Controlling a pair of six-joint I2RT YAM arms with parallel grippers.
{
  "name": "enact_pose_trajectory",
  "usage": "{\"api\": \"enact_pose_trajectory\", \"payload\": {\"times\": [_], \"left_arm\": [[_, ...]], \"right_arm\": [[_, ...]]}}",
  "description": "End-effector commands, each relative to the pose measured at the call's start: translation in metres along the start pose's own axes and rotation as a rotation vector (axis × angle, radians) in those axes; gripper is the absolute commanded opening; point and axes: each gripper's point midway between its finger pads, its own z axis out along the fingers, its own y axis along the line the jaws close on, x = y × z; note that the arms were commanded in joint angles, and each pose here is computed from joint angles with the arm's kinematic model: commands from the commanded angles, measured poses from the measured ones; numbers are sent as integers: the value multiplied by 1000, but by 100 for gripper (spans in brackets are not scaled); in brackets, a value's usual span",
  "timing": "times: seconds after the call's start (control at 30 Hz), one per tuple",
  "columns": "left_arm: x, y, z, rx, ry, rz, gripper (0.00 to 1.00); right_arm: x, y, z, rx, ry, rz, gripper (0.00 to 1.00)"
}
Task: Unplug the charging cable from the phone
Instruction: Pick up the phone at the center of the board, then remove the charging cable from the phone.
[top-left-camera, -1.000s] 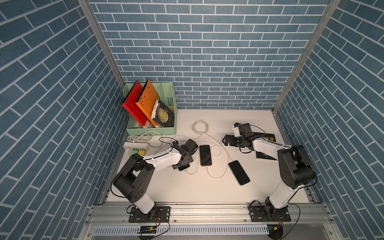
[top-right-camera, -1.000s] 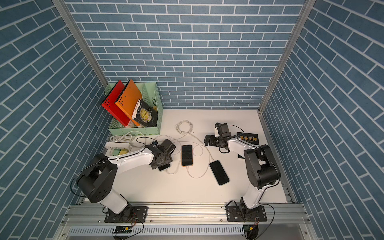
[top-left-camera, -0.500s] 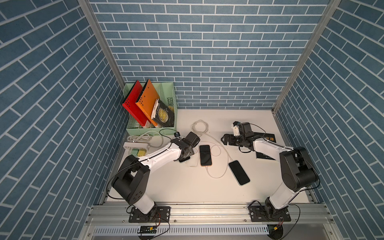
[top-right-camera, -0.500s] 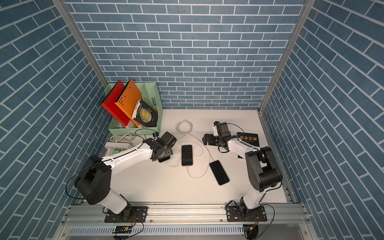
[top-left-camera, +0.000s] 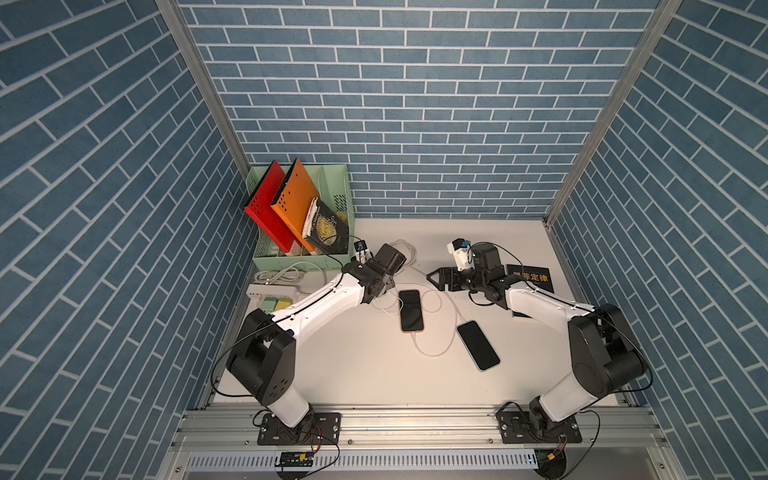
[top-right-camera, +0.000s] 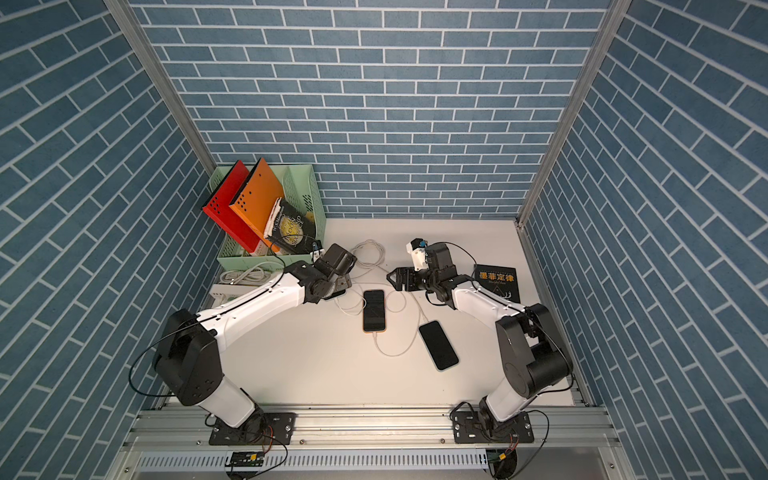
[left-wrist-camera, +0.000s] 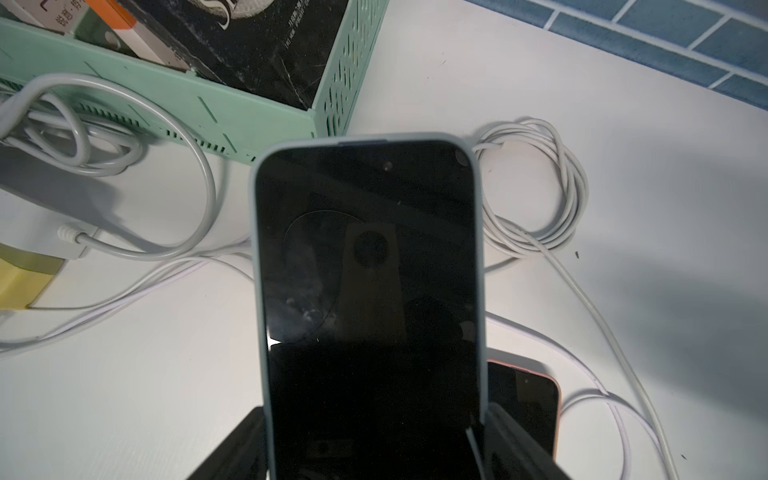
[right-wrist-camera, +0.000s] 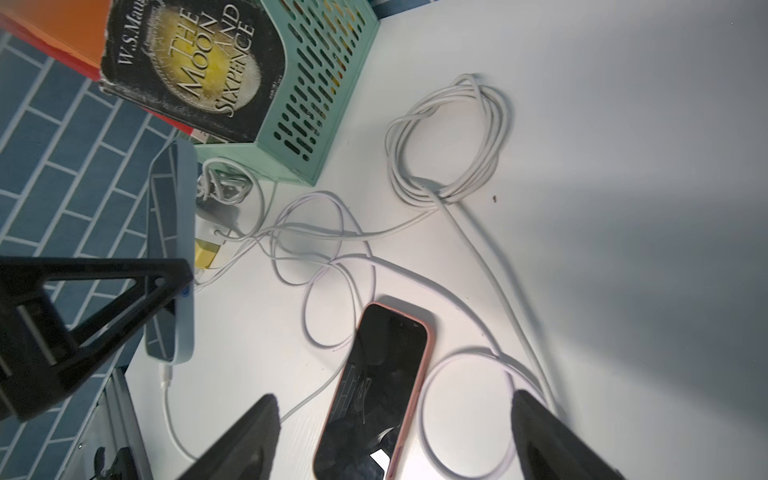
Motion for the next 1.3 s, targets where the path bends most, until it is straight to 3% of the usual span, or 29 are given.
{"api": "enact_pose_trajectory", "payload": {"times": [0.0,0.43,1.27], "left_arm": [[-23,-3,-6,-10,-74,10,33],[-40,-11,-16,55,-107,-43,33],[-47,-7,-25,109,-105,-97,33]], "right_arm": [[-1,36,-4,-146,-15,-84,87],[13,107,5,-457,-23,-144,80],[31,145,58,-560,56,-140,72]]}}
